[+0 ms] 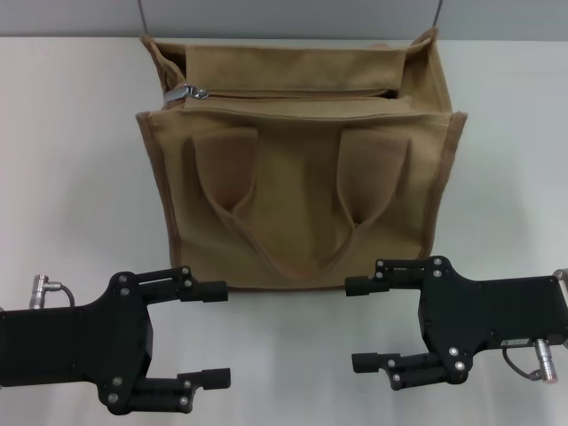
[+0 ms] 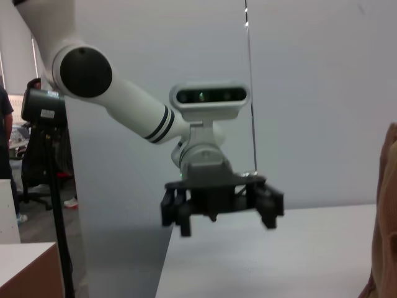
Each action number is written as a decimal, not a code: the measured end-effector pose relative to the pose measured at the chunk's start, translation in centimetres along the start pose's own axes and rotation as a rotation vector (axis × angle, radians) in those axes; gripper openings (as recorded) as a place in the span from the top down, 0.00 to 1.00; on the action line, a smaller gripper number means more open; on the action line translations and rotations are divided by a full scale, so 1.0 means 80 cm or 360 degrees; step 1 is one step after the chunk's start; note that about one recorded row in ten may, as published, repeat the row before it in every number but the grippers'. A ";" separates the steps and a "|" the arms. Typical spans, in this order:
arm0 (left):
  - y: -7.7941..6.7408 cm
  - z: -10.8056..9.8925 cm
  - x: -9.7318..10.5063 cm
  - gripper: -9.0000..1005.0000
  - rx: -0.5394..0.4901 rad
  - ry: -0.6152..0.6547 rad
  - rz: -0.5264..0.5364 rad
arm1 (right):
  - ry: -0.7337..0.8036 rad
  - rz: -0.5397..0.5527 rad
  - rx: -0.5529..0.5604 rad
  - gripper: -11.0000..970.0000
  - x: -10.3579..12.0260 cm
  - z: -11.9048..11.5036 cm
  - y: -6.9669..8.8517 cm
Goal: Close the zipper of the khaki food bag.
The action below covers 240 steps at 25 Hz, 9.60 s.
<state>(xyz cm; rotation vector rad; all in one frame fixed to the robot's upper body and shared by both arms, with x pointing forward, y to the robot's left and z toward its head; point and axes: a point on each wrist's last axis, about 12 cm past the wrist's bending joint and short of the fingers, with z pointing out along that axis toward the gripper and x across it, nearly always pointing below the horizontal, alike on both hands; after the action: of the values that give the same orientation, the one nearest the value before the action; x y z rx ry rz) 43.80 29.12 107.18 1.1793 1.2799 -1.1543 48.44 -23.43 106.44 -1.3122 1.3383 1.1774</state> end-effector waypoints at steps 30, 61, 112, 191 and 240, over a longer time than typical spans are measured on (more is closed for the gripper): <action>0.038 -0.070 0.017 0.24 -0.1232 -0.0166 -0.0018 | -0.0053 0.0037 0.0037 0.23 0.011 0.023 -0.001; 0.097 -0.006 0.003 0.25 -0.1074 -0.0227 -0.0014 | -0.0115 0.0097 0.0054 0.23 0.021 0.029 0.014; 0.090 0.006 0.004 0.95 -0.1076 -0.0392 -0.0055 | -0.0672 0.0315 0.0305 0.23 -0.018 0.034 -0.012; 0.106 0.037 -0.041 0.94 -0.0756 -0.0655 0.0020 | -0.0380 -0.1111 0.1006 0.23 -0.060 0.107 -0.095; 0.128 0.062 -0.048 0.91 -0.0715 -0.0612 -0.0002 | -0.0246 -0.1210 0.0971 0.89 -0.053 0.120 -0.095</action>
<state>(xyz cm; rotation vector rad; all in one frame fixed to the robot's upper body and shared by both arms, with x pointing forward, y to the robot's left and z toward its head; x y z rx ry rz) 54.39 24.73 110.67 0.5927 1.1583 -0.9680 56.01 -13.19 108.89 -1.0825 0.8455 0.2967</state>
